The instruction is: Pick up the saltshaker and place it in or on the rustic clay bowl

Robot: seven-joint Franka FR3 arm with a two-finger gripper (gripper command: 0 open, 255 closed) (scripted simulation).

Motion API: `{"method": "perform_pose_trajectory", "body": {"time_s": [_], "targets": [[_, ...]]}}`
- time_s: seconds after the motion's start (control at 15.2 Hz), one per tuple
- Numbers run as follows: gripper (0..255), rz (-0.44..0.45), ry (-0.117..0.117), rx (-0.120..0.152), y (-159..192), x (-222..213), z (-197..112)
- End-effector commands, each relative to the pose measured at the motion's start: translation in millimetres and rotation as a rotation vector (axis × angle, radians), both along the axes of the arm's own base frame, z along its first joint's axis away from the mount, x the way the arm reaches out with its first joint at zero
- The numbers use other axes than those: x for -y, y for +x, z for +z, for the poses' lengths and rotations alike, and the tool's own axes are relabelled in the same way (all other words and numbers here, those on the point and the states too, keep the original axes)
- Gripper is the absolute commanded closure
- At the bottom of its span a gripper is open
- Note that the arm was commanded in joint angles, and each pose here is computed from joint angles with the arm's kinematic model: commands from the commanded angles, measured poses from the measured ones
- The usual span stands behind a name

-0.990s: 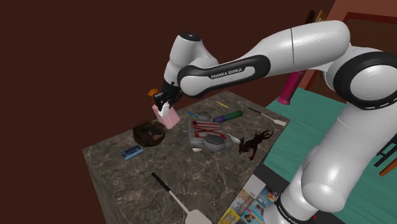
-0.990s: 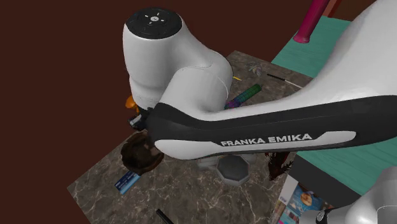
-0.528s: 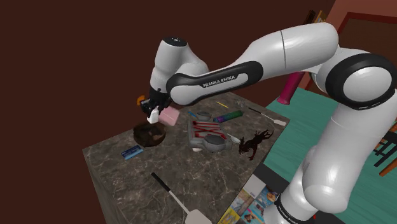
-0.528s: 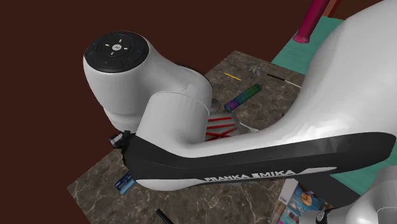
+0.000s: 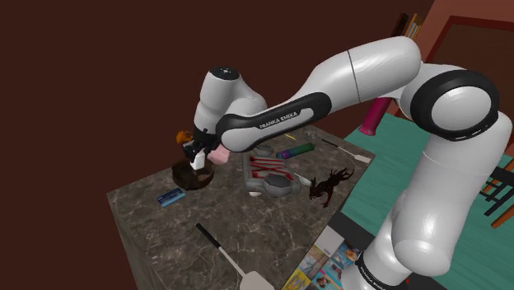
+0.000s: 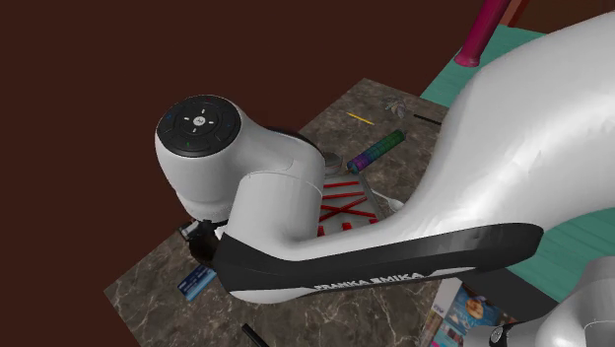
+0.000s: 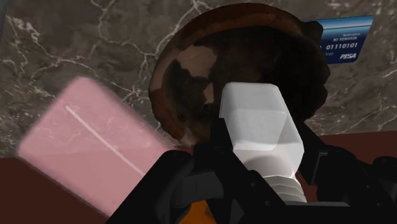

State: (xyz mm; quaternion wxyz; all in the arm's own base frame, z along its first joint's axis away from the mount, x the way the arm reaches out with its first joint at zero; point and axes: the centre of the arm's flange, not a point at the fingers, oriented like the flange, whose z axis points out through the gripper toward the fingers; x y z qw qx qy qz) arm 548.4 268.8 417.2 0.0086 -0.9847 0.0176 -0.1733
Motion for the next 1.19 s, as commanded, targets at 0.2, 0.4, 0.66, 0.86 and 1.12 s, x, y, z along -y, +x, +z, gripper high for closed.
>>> {"method": "perform_pose_trajectory", "body": {"time_s": [0.2,0.4,0.66,0.86,1.12], "targets": [[255,0.000,0.000,0.000,-1.3,-0.5,-7.8],[255,0.000,0.000,0.000,-1.3,-0.5,-7.8],[0,0.000,0.000,0.000,-1.3,-0.5,-7.7],[0,0.000,0.000,0.000,-1.3,-0.5,-7.7],[0,0.000,0.000,0.000,-18.4,0.1,39.2]]}}
